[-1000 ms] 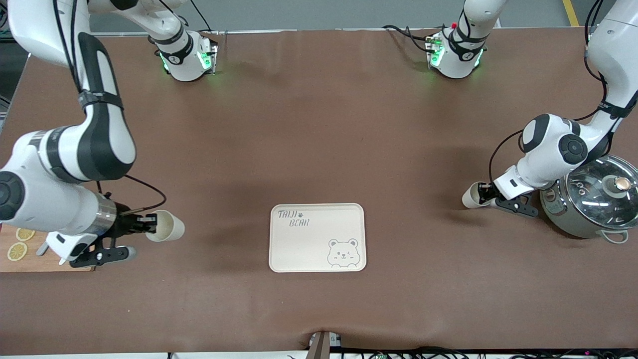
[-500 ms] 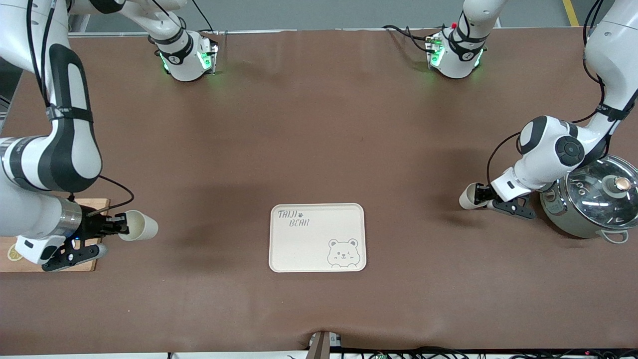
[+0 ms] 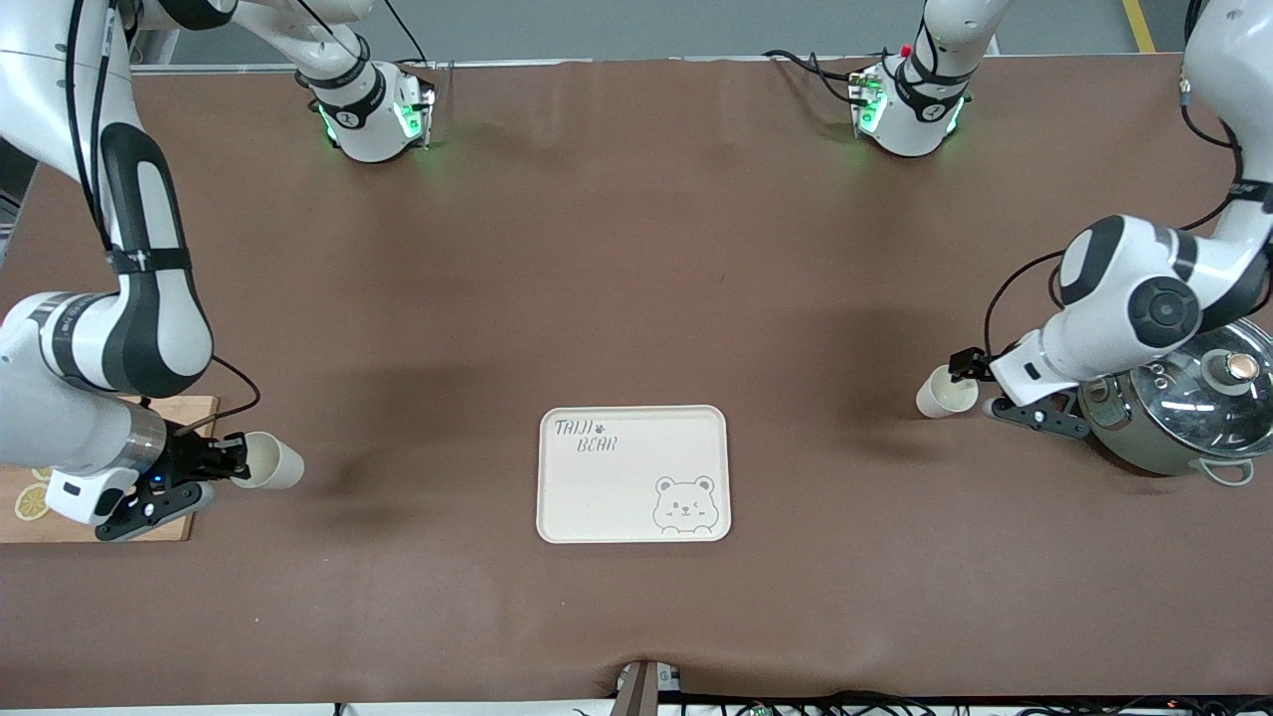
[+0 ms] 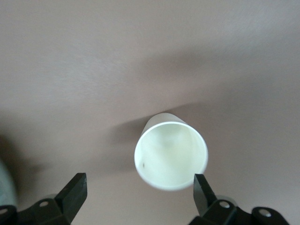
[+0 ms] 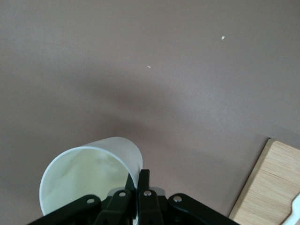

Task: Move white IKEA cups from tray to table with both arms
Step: 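Set the cup beside the pot and open the left gripper, then raise the left gripper away while the right gripper lowers its cup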

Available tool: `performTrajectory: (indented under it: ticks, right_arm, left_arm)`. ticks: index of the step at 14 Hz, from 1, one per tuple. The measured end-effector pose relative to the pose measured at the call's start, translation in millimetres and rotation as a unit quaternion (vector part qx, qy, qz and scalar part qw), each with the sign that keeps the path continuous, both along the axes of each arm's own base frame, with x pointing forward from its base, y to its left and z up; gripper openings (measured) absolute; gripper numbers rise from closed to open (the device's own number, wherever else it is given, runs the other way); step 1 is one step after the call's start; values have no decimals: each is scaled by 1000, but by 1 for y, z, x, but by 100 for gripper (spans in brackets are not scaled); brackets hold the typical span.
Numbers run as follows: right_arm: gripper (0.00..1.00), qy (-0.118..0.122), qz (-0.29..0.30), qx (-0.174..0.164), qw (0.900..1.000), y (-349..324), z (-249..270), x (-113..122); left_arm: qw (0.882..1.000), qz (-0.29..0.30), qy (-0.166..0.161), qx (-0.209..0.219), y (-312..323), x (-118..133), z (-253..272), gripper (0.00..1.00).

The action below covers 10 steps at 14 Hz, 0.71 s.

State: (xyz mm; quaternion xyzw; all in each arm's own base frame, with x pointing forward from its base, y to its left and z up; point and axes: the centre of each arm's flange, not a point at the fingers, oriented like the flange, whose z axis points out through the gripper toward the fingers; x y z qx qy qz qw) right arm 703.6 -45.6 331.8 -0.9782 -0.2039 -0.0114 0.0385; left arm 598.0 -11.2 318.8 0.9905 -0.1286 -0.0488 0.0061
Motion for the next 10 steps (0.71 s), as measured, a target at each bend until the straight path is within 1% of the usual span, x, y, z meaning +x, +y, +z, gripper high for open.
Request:
performTrajectory:
  ticks: [1, 3, 5, 6, 8, 10]
  right_arm:
    - [3, 0, 2, 0, 1000, 0, -4, -1]
    - [3, -10, 14, -2, 1000, 2, -17, -4]
    - [3, -10, 23, -2, 1000, 3, -33, -9]
    - [3, -7, 25, -2, 1000, 4, -40, -11]
    - [3, -5, 29, -2, 1000, 5, -49, -13]
    - [3, -10, 36, -4, 999, 5, -56, -12]
  left_arm:
    - [1000, 10, -6, -1, 0, 9, 23, 100]
    - [998, 41, -36, -15, 0, 31, 60, 100]
    - [993, 93, -66, -34, -16, 52, 101, 100]
    - [990, 115, -75, -38, -31, 60, 123, 100]
    - [985, 142, -89, -37, -52, 72, 166, 100]
    - [981, 162, -104, -30, -31, 81, 198, 100]
